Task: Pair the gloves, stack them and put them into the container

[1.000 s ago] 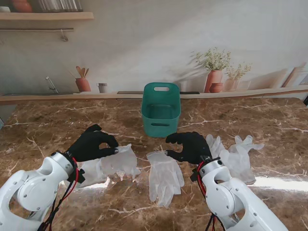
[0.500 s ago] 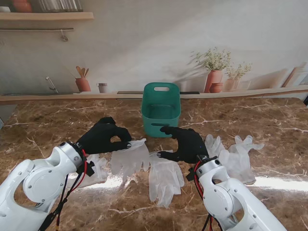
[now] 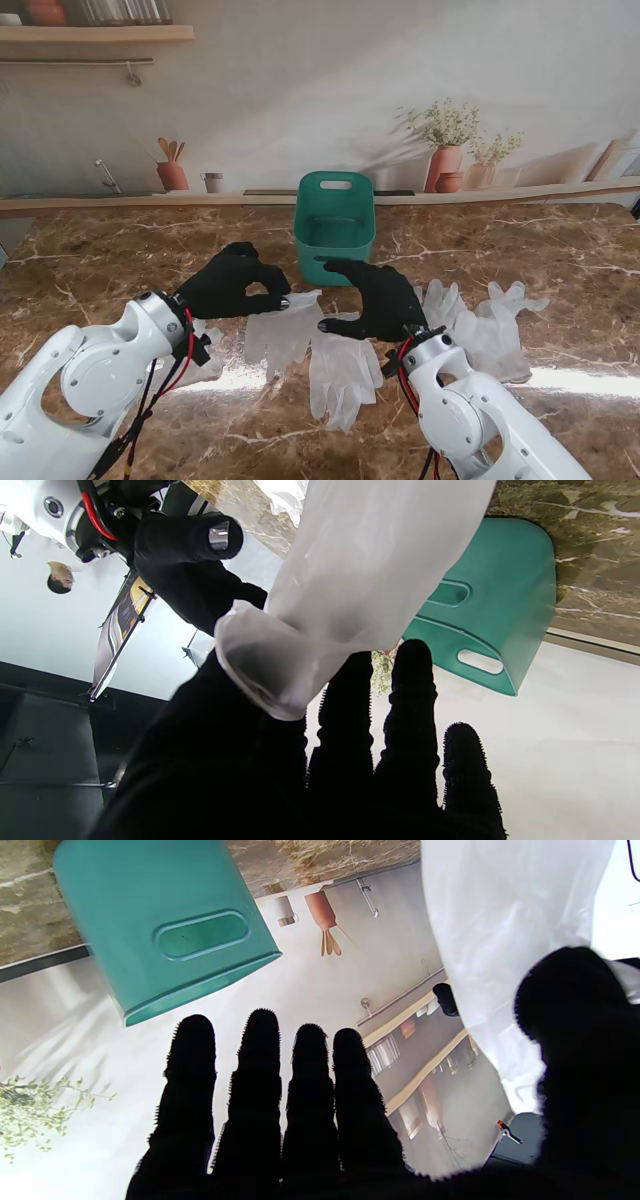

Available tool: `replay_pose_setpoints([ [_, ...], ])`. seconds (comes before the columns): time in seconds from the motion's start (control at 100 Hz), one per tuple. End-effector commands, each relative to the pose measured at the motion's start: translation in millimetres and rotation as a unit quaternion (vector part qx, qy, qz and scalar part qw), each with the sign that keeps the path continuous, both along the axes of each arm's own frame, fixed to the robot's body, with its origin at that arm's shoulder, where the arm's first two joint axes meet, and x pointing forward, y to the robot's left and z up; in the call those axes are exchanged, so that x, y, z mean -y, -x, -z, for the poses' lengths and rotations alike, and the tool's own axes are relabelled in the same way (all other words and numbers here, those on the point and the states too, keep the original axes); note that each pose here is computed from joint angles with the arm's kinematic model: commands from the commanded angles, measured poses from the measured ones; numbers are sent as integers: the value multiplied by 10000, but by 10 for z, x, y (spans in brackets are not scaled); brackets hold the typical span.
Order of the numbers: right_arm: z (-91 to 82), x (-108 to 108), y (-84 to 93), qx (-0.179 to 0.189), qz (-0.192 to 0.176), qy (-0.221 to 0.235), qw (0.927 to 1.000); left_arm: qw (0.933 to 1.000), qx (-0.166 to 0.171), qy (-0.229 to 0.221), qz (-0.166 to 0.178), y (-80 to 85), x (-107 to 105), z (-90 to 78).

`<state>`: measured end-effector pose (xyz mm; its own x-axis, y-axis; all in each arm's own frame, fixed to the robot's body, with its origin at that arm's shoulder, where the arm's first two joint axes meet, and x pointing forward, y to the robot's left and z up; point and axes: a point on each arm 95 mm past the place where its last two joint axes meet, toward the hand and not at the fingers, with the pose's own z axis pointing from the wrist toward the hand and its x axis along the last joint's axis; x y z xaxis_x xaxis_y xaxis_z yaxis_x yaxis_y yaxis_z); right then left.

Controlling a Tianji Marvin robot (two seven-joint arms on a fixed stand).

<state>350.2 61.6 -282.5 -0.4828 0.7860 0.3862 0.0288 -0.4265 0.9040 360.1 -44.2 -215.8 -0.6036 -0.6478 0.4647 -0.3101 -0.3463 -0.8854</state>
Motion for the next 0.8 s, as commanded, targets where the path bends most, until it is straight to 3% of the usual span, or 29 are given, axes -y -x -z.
replay_pose_setpoints([
  [0.0,51,-26,26,-31,-50,37,10000,10000,-31,43,16,6,34,14],
  [0.31,42,-150,58,404,-39,-298,9987,9999,-84,61,75,-10,102,58],
  [0.67,45,-244,131,409,-75,-710,9966,9999,-67,127,-27,4,143,92],
  [0.79,44,-277,151,636,-57,-873,9941,9998,-102,119,-80,3,160,134],
])
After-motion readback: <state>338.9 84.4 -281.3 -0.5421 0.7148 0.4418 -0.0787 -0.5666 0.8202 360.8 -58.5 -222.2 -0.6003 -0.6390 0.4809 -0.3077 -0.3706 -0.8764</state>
